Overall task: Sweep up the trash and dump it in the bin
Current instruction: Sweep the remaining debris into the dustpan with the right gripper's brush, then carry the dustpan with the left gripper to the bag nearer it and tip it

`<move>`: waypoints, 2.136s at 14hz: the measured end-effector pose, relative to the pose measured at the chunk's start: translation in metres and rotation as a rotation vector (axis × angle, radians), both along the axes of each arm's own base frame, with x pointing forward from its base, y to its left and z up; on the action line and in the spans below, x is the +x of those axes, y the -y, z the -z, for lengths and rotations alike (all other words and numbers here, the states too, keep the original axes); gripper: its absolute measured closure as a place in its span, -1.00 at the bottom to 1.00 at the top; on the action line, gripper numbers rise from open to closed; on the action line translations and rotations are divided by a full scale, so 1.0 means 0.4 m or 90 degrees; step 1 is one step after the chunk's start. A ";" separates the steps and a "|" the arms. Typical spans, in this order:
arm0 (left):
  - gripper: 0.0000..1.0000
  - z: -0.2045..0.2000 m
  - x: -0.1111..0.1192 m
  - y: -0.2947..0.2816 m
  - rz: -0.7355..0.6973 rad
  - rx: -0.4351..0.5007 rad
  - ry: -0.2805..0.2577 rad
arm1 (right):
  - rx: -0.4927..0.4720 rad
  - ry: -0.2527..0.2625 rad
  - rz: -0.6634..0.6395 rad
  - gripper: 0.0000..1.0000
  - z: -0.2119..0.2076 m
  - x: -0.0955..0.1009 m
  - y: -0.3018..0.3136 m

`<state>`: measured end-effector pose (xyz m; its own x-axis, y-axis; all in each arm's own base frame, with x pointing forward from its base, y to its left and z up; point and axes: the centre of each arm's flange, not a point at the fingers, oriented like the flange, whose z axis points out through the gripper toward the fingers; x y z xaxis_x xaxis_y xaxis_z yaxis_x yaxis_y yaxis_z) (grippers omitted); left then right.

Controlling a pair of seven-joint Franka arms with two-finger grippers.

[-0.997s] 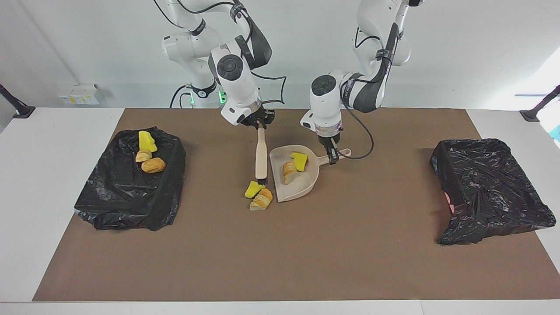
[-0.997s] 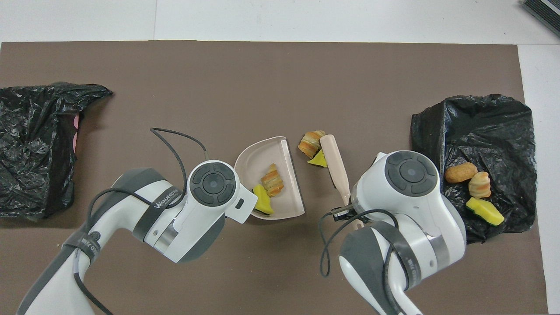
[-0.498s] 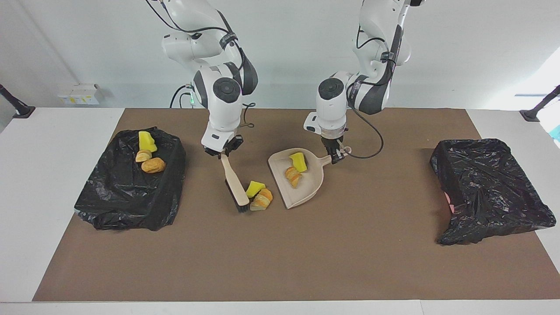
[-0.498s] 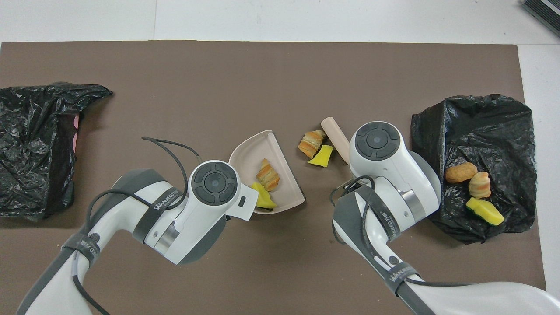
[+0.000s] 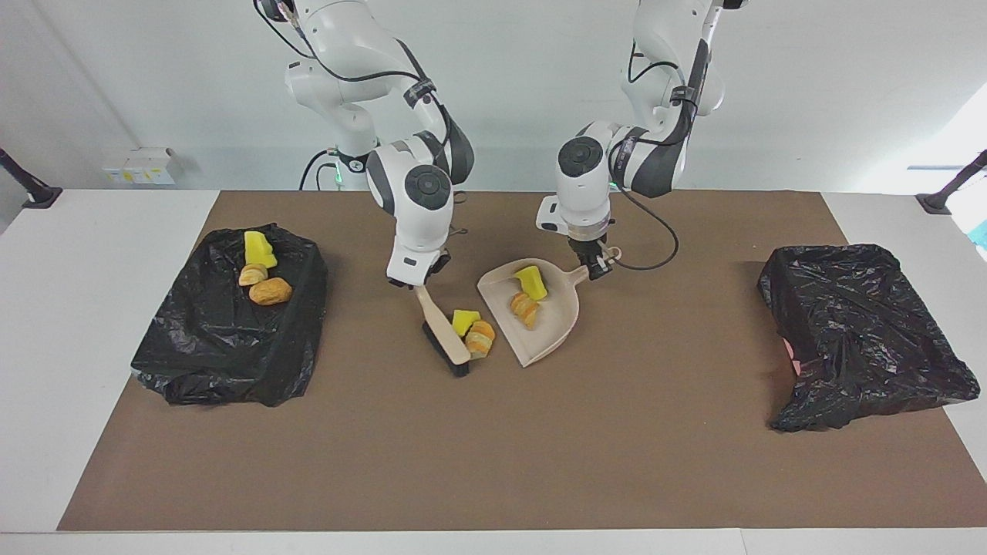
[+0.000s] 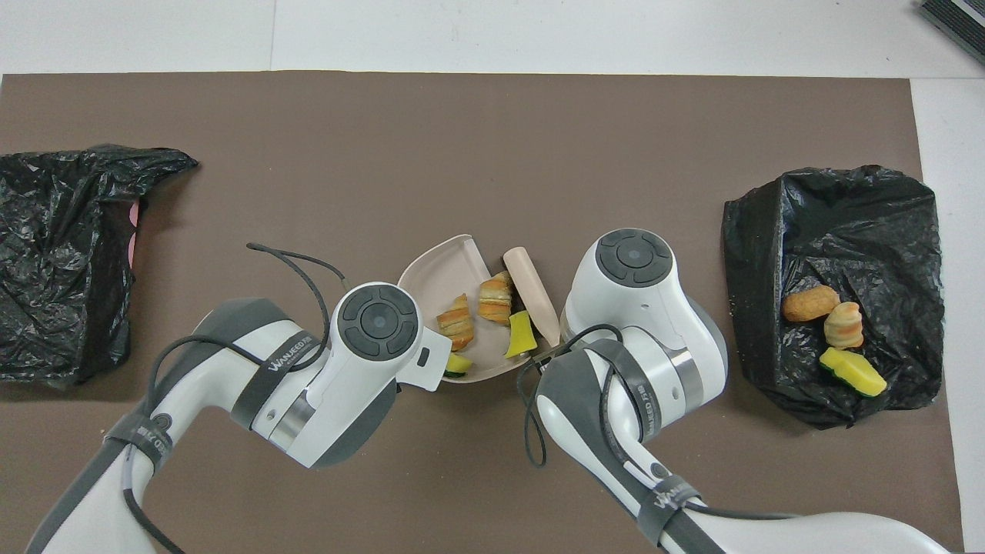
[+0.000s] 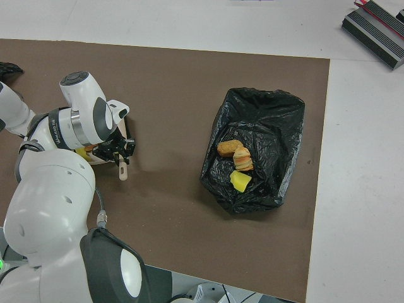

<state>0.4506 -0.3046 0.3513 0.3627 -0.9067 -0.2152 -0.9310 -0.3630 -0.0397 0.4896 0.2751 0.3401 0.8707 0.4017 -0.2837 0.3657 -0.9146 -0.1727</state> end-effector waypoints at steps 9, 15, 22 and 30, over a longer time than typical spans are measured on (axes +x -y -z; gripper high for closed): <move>0.38 0.002 0.027 -0.018 0.043 -0.034 0.019 | 0.010 0.010 0.126 0.46 -0.236 -0.082 -0.031; 0.38 -0.026 0.119 -0.135 0.029 -0.064 0.017 | -0.065 -0.013 0.209 0.46 -0.449 -0.239 0.035; 0.38 -0.227 0.294 -0.400 0.044 -0.101 0.006 | -0.072 -0.010 0.187 0.46 -0.265 -0.402 -0.048; 0.38 -0.353 0.404 -0.802 0.117 -0.118 -0.013 | -0.089 0.007 0.240 0.46 -0.135 -0.500 -0.141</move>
